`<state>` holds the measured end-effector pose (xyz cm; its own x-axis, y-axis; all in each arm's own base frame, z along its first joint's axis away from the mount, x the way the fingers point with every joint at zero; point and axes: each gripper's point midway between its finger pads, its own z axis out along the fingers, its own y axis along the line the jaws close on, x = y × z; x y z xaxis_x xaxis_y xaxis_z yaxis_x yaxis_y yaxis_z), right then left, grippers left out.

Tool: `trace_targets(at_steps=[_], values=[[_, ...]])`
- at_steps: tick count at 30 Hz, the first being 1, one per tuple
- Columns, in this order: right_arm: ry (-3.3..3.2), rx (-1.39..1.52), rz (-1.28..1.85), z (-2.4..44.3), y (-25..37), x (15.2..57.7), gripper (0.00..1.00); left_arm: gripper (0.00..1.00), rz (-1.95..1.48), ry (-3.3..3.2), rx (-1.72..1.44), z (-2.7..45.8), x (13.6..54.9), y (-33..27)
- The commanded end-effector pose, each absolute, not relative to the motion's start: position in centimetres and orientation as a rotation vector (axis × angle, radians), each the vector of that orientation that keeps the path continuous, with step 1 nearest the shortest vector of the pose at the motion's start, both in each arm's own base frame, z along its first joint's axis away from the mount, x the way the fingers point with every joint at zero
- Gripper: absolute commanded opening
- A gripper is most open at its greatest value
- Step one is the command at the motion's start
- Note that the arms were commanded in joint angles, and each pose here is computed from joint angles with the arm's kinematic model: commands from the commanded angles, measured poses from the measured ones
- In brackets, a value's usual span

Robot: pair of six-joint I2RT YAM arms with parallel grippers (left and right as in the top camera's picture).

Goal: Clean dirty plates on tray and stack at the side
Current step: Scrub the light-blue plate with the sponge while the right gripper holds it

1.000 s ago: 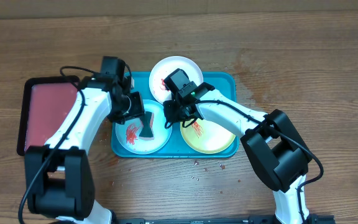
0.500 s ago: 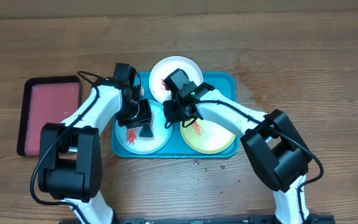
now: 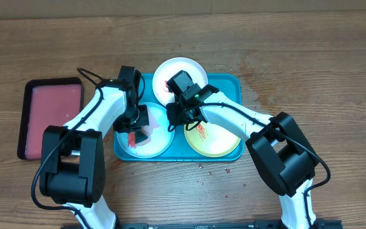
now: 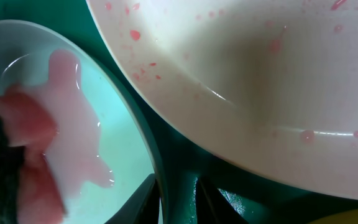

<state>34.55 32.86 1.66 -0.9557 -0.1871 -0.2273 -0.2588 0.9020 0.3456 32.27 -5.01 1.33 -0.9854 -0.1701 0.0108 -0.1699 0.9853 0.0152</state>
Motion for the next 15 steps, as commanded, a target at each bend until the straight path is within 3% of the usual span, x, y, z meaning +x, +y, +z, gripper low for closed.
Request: trace_targets(at_steps=[1,6,15], values=[[2.884,-0.339,0.542,1.3,32.6,34.4,0.21,0.04,-0.250,-3.163,0.264,2.7,34.0,-2.5],[2.888,-0.338,0.540,1.2,32.6,34.3,0.21,0.04,-0.224,-3.186,0.269,4.8,35.3,-2.9],[2.878,-0.339,0.546,1.3,32.7,34.5,0.21,0.04,0.281,-3.058,0.247,3.1,32.7,-8.5]])
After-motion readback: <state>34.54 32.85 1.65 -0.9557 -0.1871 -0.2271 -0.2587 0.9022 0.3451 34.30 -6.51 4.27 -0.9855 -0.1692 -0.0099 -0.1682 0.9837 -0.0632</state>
